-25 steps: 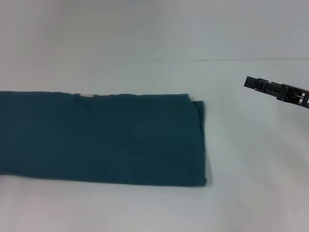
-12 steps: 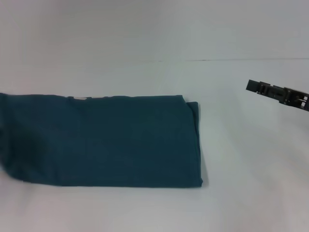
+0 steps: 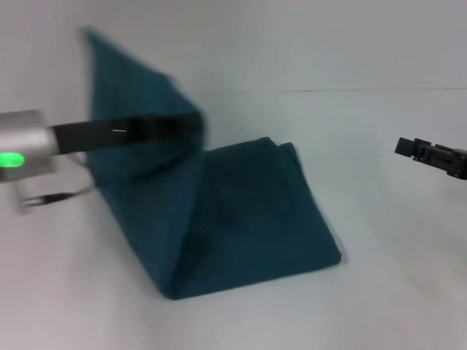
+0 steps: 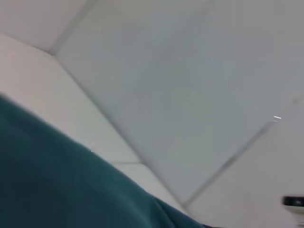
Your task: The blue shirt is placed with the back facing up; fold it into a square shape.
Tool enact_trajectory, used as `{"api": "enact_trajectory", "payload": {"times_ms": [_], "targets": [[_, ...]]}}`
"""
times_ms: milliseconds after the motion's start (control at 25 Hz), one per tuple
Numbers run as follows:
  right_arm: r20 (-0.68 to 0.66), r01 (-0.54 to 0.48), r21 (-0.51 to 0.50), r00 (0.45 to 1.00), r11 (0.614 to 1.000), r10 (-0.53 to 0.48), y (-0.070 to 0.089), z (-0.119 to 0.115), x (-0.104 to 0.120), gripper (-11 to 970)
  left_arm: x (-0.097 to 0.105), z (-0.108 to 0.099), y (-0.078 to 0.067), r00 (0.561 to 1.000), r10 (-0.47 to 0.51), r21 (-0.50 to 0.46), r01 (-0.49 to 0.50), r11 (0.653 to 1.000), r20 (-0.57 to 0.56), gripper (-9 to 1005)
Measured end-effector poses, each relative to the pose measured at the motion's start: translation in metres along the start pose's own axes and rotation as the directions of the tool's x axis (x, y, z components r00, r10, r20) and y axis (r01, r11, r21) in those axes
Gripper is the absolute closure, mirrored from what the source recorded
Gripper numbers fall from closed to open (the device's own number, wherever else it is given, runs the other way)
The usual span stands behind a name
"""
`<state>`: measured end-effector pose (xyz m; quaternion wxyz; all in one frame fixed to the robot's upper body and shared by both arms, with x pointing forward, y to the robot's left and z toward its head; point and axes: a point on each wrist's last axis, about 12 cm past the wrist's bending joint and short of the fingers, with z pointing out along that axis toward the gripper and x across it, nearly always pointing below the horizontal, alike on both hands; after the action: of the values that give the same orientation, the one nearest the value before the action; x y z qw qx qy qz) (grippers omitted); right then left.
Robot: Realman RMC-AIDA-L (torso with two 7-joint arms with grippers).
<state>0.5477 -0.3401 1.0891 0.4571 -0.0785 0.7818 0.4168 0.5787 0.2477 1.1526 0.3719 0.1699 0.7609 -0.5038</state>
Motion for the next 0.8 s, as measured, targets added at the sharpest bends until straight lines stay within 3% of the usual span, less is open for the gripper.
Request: {"api": "enact_trajectory", "payload": {"times_ms": [120,240,400,560,800], "targets": [[-0.004,0.003,0.008,1.0,1.0,-0.003,-0.003,-0.009,0.0,259,0.016,0.044,0.001,0.999,-0.039,0.08,0.041,0.996,-0.021,981],[-0.01,0.012,0.021,1.0,1.0,-0.012,-0.006,-0.017,-0.002,260,0.054,0.085,0.006,0.993,-0.117,0.097,0.117,0.988,-0.003,981],[-0.019,0.025,0.036,1.0,0.999,-0.025,-0.01,-0.025,-0.006,262,0.103,0.114,0.004,0.983,-0.168,0.052,0.165,0.985,0.074,967],[-0.026,0.03,0.043,0.999,0.999,-0.029,-0.011,-0.028,-0.007,264,0.135,0.129,-0.012,0.989,-0.1,0.03,0.097,0.995,0.113,913],[-0.077,0.026,0.042,0.997,0.999,-0.023,-0.011,-0.022,-0.006,266,0.135,0.112,-0.024,0.979,-0.051,0.166,0.018,0.986,0.196,832]]}}
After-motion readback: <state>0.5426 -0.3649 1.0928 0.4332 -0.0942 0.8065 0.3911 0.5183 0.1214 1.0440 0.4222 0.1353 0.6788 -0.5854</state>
